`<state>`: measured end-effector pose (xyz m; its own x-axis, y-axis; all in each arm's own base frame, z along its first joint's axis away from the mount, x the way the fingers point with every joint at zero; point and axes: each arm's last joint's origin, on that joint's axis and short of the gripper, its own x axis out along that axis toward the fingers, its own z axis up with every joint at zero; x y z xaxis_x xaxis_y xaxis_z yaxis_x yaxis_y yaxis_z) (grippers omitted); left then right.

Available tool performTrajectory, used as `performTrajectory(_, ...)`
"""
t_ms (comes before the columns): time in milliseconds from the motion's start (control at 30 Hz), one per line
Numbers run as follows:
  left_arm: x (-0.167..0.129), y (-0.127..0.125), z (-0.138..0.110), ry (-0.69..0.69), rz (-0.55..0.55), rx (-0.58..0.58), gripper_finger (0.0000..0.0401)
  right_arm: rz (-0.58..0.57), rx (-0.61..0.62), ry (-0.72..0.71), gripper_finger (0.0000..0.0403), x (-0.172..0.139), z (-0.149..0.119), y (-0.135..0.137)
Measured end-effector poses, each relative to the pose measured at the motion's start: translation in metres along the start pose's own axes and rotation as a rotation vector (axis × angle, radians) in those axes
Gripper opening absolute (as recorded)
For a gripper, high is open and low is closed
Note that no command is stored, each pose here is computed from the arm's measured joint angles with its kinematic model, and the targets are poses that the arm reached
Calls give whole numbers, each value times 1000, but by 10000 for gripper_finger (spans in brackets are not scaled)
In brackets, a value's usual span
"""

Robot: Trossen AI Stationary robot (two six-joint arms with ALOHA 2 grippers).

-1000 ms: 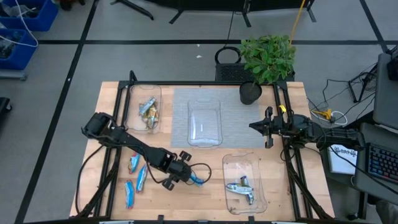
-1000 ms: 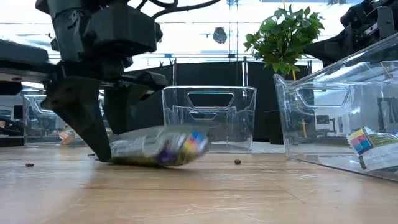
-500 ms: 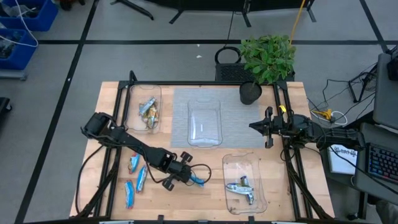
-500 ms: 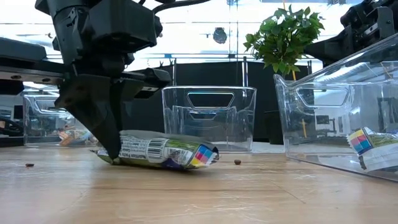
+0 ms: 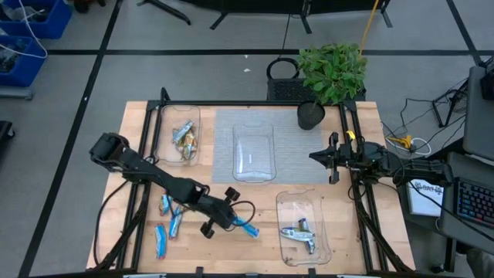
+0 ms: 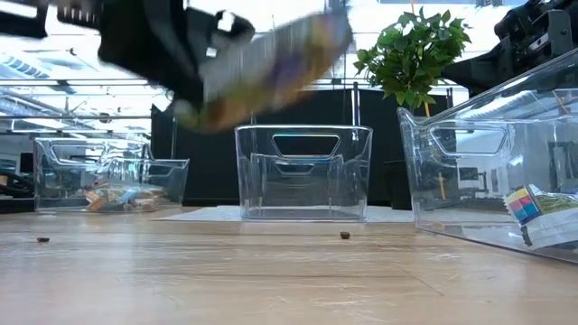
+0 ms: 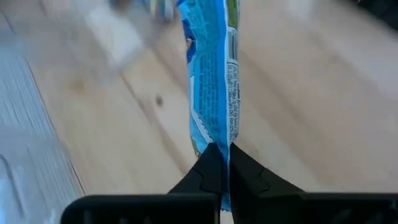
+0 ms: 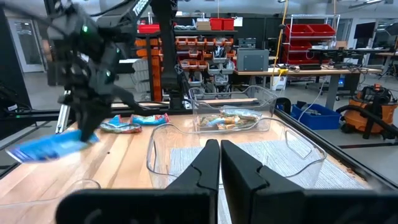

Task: Pick and place Granola Bars by type
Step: Put the blue granola bar into the bottom right transparent bin

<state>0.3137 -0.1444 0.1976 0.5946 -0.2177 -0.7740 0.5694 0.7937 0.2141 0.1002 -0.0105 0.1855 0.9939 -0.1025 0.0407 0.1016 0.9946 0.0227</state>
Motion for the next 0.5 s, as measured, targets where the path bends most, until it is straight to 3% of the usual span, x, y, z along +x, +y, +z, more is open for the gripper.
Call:
performTrajectory(167,-14,16,1,-283,20,64,8,0,1,-1,8,0,0,0)
performTrajectory(500,-36,88,-43,-1017,85,125,8,0,37,-8,8,0,1,0)
